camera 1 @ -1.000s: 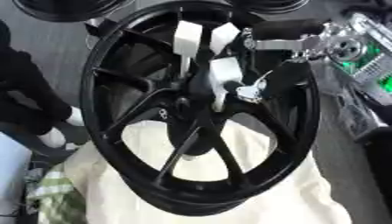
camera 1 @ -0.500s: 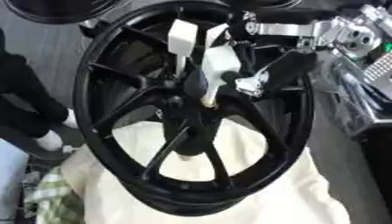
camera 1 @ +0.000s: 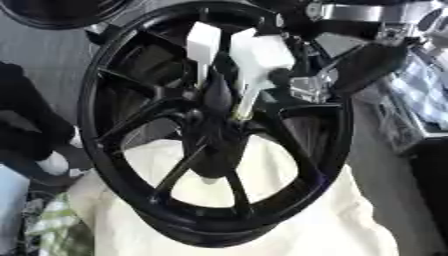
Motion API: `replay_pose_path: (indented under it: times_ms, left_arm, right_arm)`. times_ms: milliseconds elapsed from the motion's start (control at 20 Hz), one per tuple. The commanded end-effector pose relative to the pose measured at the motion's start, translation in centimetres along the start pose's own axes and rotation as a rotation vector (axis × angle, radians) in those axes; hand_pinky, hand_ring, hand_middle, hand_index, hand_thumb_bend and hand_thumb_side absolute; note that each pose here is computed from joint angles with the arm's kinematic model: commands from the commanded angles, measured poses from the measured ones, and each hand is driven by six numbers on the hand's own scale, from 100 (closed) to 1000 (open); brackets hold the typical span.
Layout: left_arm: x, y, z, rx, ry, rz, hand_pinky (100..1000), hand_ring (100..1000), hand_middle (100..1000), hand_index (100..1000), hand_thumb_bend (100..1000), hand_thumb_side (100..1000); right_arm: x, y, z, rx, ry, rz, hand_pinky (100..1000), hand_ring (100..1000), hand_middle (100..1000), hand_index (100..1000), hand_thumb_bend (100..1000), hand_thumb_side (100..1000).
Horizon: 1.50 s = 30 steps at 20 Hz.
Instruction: Pull the pin out of the wheel hub.
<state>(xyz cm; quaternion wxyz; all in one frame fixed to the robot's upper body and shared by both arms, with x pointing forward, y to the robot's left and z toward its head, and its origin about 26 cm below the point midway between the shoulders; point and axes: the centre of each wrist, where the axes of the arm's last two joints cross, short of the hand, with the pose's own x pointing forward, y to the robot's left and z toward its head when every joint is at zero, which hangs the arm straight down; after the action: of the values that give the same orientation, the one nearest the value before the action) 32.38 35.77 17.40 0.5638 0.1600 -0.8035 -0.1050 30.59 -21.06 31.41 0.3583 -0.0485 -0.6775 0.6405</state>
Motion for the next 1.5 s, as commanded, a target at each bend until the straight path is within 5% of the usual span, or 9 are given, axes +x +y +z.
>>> replay_pose_path:
  times_ms: [50, 450, 650, 850, 1050, 1150, 1250, 1500]
  left_arm:
    - [0.8, 1.0, -0.2, 0.024, -0.027, -0.026, 735, 657, 541, 735, 100, 707]
    - [0.8, 1.5, 0.1, 0.066, -0.030, -0.019, 736, 656, 543, 735, 100, 706]
    - [1.2, 1.3, -0.2, 0.061, -0.046, -0.012, 737, 657, 543, 735, 100, 704]
    - [1.2, 1.3, -0.2, 0.071, -0.050, -0.007, 737, 658, 543, 735, 100, 702]
    - [1.2, 1.3, -0.2, 0.072, -0.051, -0.003, 738, 659, 543, 734, 100, 705]
    - [1.2, 1.2, -0.2, 0.070, -0.050, -0.003, 738, 659, 543, 734, 100, 705]
    - [1.2, 1.2, -0.2, 0.070, -0.050, -0.003, 738, 660, 544, 734, 100, 705]
    - [1.2, 1.2, -0.2, 0.067, -0.048, -0.002, 739, 660, 544, 734, 100, 704]
  right_arm:
    - [0.0, -1.6, 2.6, -0.092, 0.035, -0.011, 430, 492, 303, 581, 100, 508]
    - [-4.5, -1.7, 8.4, -0.330, 0.155, -0.192, 437, 493, 310, 600, 100, 473]
    - [-7.1, 1.3, 15.3, -0.653, 0.253, -0.314, 483, 517, 339, 625, 100, 448]
    - [-8.8, 5.0, 18.2, -0.812, 0.406, -0.301, 531, 556, 384, 668, 100, 429]
    - [-9.6, 7.8, 19.8, -0.876, 0.523, -0.231, 679, 753, 631, 898, 100, 435]
    - [-10.1, 8.9, 20.5, -0.889, 0.582, -0.209, 722, 805, 725, 932, 100, 415]
    - [-10.8, 9.7, 21.1, -0.901, 0.635, -0.199, 742, 826, 763, 941, 100, 201]
    - [-12.5, 11.2, 22.3, -0.940, 0.756, -0.251, 749, 828, 779, 941, 100, 198]
